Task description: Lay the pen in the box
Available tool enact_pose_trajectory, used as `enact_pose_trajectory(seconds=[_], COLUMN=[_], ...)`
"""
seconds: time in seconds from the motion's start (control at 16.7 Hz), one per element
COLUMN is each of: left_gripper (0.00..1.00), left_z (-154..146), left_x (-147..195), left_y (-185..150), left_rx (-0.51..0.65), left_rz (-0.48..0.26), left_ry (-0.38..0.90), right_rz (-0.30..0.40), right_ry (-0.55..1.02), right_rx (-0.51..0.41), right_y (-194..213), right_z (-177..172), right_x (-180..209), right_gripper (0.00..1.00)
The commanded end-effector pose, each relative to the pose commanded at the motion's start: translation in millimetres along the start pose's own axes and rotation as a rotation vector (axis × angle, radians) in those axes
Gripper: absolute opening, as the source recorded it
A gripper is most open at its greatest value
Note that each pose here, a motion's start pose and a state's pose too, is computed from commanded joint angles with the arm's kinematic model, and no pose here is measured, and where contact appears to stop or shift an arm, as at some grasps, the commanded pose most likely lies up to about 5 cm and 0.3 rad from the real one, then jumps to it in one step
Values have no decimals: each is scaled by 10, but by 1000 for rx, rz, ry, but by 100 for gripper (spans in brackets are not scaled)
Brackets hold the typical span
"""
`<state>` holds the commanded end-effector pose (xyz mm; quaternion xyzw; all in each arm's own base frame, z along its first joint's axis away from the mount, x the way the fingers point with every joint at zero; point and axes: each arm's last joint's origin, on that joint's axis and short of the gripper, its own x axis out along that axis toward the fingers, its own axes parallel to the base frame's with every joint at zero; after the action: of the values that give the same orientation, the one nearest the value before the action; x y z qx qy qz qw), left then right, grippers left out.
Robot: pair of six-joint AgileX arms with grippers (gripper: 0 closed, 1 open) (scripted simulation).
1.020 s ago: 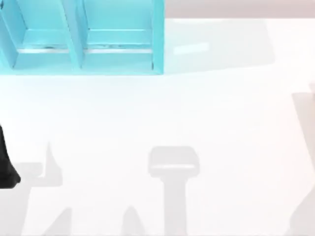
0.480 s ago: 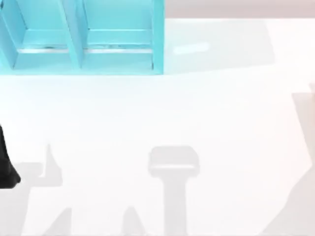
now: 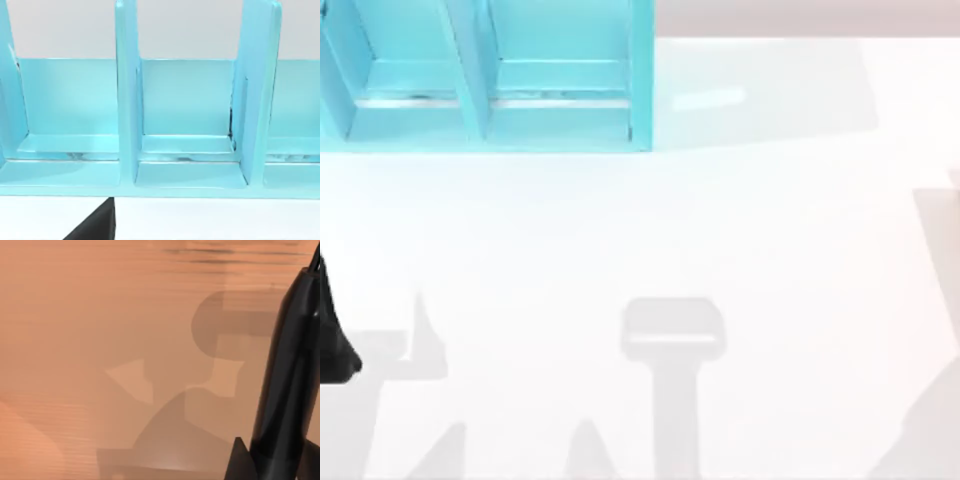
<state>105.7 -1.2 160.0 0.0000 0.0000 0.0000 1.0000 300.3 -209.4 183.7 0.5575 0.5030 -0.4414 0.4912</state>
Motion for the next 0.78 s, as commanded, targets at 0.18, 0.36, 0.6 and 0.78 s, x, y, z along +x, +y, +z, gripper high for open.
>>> enact_pose_trajectory(seconds=[0.18,0.36,0.6,0.78], left_gripper=[100,100,100,100], left_z=[0,0,0,0], left_x=[0,0,0,0], left_y=[0,0,0,0], left_rx=[0,0,0,0], left_rz=[0,0,0,0], left_ry=[0,0,0,0], right_rz=[0,0,0,0], right_ry=[0,0,0,0], right_rx=[0,0,0,0], right_y=[0,0,0,0], right_z=[0,0,0,0], right_x=[0,0,0,0], right_gripper=[15,38,68,90])
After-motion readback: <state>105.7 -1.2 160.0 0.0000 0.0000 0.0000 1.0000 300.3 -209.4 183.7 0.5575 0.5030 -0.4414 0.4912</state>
